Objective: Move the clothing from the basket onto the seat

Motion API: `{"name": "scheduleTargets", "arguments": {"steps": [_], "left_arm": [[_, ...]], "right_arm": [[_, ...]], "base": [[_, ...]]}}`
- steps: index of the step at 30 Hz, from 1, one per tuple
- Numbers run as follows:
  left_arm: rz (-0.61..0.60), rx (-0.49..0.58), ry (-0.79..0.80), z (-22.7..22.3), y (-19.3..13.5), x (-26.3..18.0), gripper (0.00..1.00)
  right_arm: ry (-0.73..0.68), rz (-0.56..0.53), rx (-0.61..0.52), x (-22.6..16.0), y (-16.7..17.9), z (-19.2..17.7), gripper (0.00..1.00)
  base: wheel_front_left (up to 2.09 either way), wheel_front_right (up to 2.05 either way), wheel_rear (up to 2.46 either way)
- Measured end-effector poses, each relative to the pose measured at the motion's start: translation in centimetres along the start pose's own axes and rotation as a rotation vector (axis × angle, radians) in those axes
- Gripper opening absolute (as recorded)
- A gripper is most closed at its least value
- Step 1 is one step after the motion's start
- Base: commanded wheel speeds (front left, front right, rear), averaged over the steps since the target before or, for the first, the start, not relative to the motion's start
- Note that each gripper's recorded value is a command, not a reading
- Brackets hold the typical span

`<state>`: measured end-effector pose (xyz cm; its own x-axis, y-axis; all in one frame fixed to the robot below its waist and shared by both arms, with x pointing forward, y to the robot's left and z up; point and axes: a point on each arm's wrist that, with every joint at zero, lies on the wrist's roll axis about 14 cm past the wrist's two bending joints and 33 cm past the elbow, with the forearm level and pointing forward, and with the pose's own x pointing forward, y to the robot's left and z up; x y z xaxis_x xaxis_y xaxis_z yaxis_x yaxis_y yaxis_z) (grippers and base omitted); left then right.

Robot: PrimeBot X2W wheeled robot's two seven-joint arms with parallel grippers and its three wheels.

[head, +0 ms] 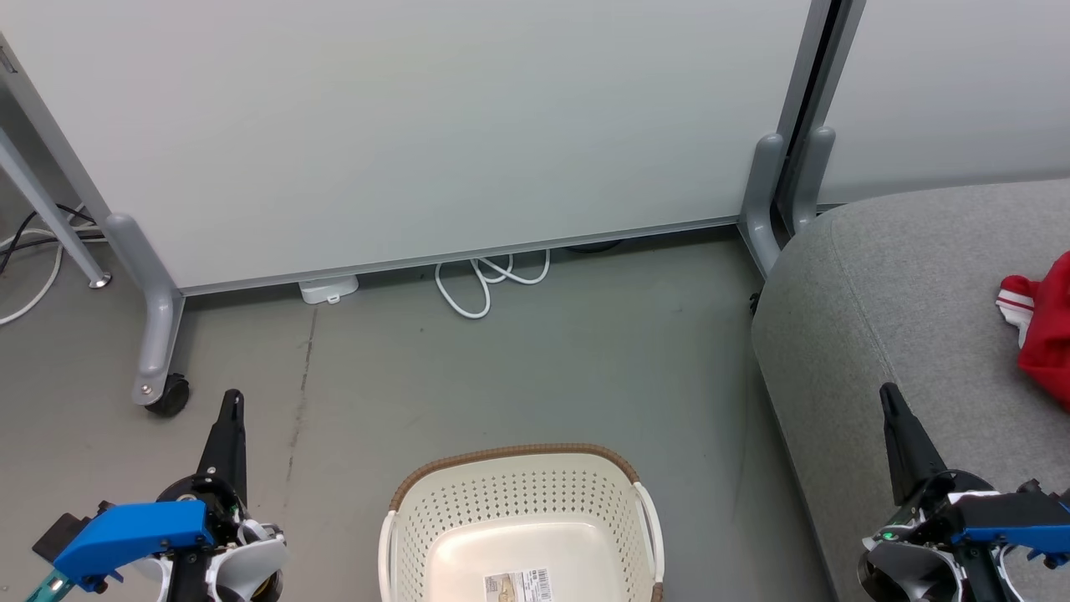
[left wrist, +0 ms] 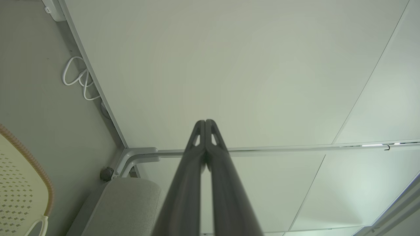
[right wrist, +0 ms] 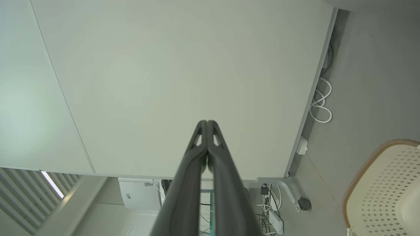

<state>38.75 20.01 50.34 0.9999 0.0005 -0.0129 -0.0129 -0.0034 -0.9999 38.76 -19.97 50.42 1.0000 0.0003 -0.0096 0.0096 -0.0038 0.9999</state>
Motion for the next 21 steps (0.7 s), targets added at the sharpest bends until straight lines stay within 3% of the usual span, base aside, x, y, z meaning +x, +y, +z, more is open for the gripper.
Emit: {"name": "scheduleTargets", "arguments": {"steps": [21], "left_arm": [[0.0,0.0,0.0,0.0,-0.01,0.0,0.0]], "right_arm": [[0.0,0.0,0.0,0.0,0.02,0.0,0.0]], "base": [[0.0,0.0,0.0]]}}
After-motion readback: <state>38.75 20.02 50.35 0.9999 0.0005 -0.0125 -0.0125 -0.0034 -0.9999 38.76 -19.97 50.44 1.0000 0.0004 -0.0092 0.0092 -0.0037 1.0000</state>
